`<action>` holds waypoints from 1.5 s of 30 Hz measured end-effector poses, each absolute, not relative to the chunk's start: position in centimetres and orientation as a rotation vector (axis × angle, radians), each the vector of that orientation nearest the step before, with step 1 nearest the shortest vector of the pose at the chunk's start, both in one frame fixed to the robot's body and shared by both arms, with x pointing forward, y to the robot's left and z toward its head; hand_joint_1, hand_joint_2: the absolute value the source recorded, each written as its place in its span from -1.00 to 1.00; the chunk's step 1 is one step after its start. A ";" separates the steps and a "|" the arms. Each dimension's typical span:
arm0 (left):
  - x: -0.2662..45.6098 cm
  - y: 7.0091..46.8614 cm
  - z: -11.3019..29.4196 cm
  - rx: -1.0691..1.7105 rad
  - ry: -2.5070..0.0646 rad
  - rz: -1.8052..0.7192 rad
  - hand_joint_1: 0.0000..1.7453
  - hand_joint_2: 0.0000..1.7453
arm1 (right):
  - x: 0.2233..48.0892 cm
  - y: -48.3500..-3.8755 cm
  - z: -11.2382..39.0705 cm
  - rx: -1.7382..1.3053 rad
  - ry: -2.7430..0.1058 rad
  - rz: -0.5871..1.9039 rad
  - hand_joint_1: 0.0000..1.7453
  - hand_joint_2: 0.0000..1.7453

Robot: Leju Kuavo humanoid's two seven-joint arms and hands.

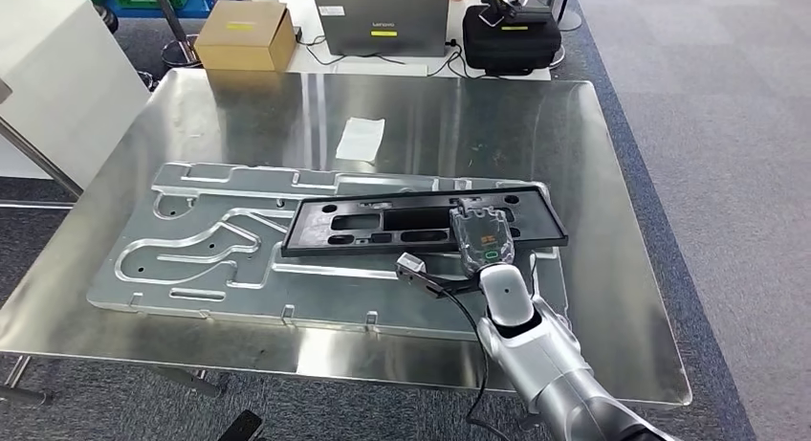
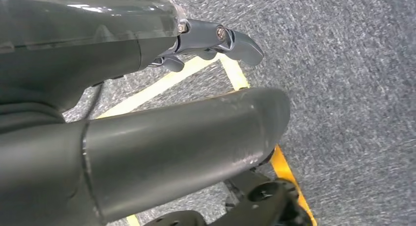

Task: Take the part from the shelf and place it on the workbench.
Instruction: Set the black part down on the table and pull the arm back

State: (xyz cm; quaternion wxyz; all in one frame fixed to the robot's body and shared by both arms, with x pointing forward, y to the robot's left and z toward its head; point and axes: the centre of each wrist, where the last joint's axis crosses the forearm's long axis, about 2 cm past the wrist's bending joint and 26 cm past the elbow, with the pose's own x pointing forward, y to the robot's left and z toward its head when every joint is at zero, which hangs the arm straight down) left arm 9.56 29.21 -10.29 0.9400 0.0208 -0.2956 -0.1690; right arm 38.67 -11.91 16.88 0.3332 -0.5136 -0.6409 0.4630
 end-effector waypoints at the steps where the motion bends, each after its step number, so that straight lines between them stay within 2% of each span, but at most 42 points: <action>1: 9.5 29.2 -10.3 0.041 -0.604 -0.345 -1.00 -1.00 | 38.6 -11.9 16.8 -1.341 -1.672 1.211 -1.00 -1.00; 45: 9.4 28.9 -10.3 -0.006 -0.612 -0.286 -1.00 -1.00 | 37.9 -12.8 14.4 -1.312 -1.639 1.218 -1.00 -1.00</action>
